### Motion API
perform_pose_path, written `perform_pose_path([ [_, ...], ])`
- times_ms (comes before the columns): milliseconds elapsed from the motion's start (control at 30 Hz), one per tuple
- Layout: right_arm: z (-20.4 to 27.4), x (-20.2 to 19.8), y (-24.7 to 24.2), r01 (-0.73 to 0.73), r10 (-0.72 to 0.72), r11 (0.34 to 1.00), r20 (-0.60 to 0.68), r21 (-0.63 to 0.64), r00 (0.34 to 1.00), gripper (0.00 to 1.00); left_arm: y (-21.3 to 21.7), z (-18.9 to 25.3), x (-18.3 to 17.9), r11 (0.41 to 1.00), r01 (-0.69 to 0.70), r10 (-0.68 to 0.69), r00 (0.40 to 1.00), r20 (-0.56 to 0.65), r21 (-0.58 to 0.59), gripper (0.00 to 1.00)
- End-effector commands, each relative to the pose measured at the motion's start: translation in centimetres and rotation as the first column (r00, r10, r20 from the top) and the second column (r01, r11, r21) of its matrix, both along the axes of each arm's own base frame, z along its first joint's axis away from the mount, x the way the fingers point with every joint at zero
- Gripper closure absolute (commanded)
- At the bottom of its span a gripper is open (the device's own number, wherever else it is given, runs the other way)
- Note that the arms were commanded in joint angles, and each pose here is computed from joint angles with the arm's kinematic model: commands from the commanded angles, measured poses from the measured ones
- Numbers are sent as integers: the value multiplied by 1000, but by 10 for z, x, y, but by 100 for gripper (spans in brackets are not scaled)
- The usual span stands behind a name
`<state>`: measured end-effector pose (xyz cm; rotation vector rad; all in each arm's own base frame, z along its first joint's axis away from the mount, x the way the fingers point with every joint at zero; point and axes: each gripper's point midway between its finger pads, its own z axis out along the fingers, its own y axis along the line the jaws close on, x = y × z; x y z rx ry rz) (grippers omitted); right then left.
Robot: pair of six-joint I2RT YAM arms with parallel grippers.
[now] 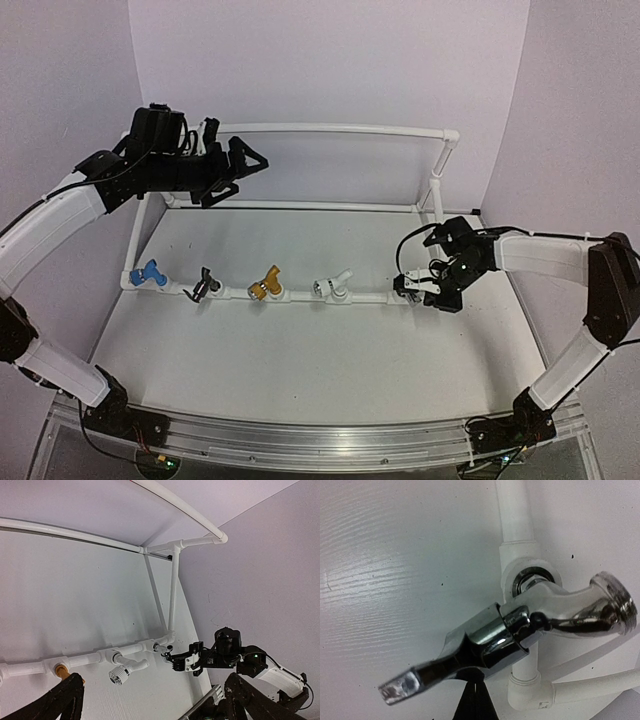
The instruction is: Install the water faucets
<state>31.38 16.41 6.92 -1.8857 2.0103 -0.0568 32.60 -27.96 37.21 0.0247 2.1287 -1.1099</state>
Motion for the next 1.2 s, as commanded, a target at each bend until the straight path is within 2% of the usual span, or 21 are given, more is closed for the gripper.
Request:
perform_pose_path([
  [0, 7, -8, 23, -36, 35, 997, 12, 69, 999, 100, 9, 29, -4, 999, -20, 22, 997, 69, -32, 3],
  [333, 14, -9, 72, -65, 59, 988, 44, 141, 997, 100, 9, 29, -2, 999, -25, 27, 997, 72, -31, 2],
  [433, 17, 0, 85, -35, 23, 988, 75, 153, 997, 100, 9, 29, -2, 999, -25, 27, 997, 72, -34, 3],
  [667, 19, 24, 92, 8, -29, 992, 171, 123, 985, 100, 10, 28, -2, 999, -29, 31, 997, 73, -31, 2],
  [867, 22, 31, 97, -12, -12, 992, 186, 123, 982, 100, 10, 26, -2, 999, -29, 31, 997, 74, -35, 2],
  [1167, 32, 68, 108, 31, -55, 995, 251, 98, 966, 100, 11, 27, -2, 999, -31, 33, 997, 76, -35, 2],
])
